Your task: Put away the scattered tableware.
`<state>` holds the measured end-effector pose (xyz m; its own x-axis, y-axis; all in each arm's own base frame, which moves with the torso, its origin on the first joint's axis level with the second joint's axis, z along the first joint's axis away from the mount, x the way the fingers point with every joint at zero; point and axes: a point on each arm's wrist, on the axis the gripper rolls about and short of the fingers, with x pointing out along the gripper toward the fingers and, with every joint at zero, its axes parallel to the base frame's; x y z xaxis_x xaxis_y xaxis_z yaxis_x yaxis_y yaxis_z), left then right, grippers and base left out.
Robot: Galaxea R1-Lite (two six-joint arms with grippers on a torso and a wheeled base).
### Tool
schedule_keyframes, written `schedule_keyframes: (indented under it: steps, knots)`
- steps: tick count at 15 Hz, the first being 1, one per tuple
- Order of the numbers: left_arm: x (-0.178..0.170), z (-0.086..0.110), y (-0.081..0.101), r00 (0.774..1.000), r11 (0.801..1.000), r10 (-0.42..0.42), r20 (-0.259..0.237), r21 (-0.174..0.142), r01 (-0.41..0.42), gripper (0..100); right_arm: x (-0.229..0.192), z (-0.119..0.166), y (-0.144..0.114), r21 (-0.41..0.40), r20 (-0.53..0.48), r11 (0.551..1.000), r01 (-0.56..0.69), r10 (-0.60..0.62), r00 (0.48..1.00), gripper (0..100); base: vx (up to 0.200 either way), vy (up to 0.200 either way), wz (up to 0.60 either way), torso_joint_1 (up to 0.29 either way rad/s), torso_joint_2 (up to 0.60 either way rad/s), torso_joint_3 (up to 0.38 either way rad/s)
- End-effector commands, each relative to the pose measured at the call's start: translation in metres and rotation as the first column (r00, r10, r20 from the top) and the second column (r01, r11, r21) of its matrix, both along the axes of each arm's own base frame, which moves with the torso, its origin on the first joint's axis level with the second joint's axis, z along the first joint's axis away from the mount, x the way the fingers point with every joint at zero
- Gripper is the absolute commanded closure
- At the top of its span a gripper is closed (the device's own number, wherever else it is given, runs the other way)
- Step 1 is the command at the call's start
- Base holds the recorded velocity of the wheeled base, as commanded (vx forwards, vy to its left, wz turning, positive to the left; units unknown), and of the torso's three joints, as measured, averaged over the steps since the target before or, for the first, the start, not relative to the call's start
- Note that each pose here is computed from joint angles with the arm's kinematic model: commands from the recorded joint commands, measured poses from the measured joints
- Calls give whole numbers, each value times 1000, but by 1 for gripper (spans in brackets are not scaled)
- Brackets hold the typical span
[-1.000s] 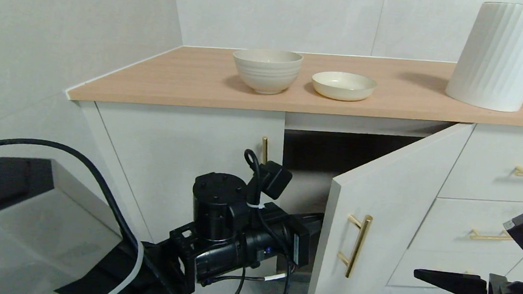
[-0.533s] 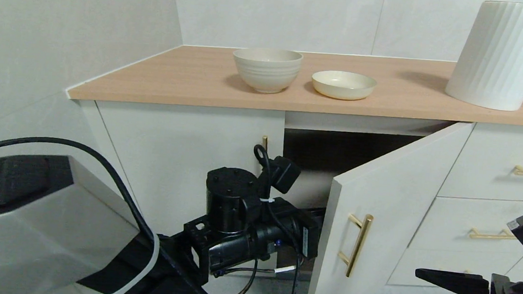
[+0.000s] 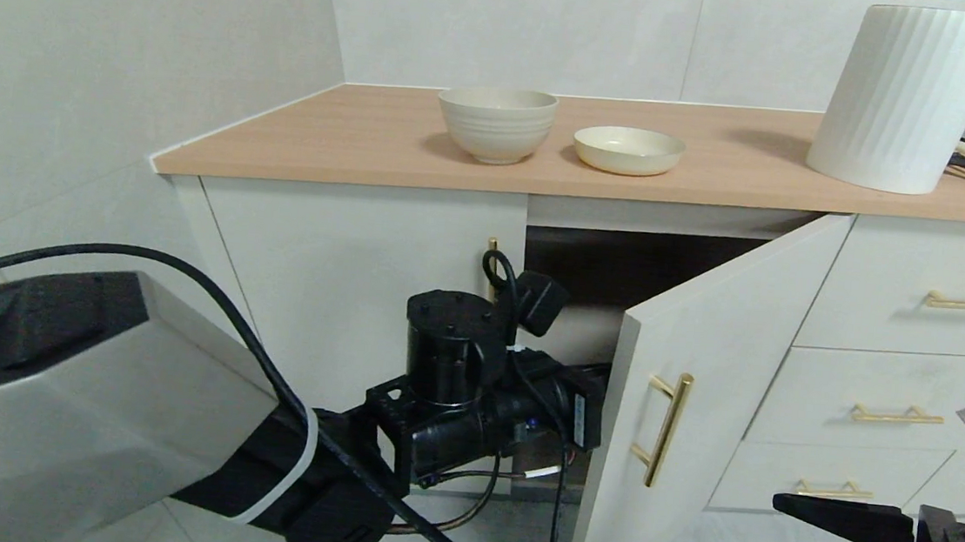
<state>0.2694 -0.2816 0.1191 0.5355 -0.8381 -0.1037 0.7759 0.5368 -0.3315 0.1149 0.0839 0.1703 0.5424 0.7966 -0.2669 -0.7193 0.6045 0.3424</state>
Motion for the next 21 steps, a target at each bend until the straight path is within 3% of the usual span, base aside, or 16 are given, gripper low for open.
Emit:
schedule_keyframes:
  steps: [1, 7, 10, 11, 12, 13, 14, 18, 19, 21]
  knots:
    - [2, -3, -8, 1000, 1000, 19, 2, 4, -19, 100, -6, 3, 2, 11, 16, 999, -38, 38, 999, 0, 0, 0, 0, 0, 0, 0]
    - [-21, 6, -25, 999, 999, -30, 23, -12, 30, 100, -19, 7, 3, 35, 50, 994, -106, 104, 993, 0, 0, 0, 0, 0, 0, 0]
    - [-64, 15, -52, 986, 986, -165, 37, -28, 166, 100, -42, 12, -4, 84, 97, 960, -268, 260, 961, 0, 0, 0, 0, 0, 0, 0]
    - [-92, 23, -59, 963, 962, -268, 34, -41, 269, 100, -49, 14, -8, 97, 118, 946, -311, 299, 947, 0, 0, 0, 0, 0, 0, 0]
    - [-117, 30, -56, 914, 912, -406, 14, -62, 406, 100, -55, 16, -13, 111, 139, 923, -369, 354, 925, 0, 0, 0, 0, 0, 0, 0]
    - [-131, 42, -44, 852, 849, -524, -22, -104, 519, 100, -59, 18, -15, 119, 142, 903, -413, 396, 907, 0, 0, 0, 0, 0, 0, 0]
    - [-134, 50, -34, 821, 817, -570, -32, -125, 562, 100, -59, 18, -15, 118, 138, 903, -413, 397, 907, 0, 0, 0, 0, 0, 0, 0]
    - [-70, 44, 11, 947, 945, -316, -50, -107, 310, 100, -53, 20, -13, 115, 127, 915, -387, 373, 919, 0, 0, 0, 0, 0, 0, 0]
    - [-56, 40, 26, 970, 969, -238, -52, -87, 233, 100, -48, 20, -12, 110, 119, 930, -350, 337, 934, 0, 0, 0, 0, 0, 0, 0]
    - [-43, 42, 55, 996, 995, -90, 14, -38, 90, 100, -32, 26, -6, 83, 86, 970, -230, 223, 971, 0, 0, 0, 0, 0, 0, 0]
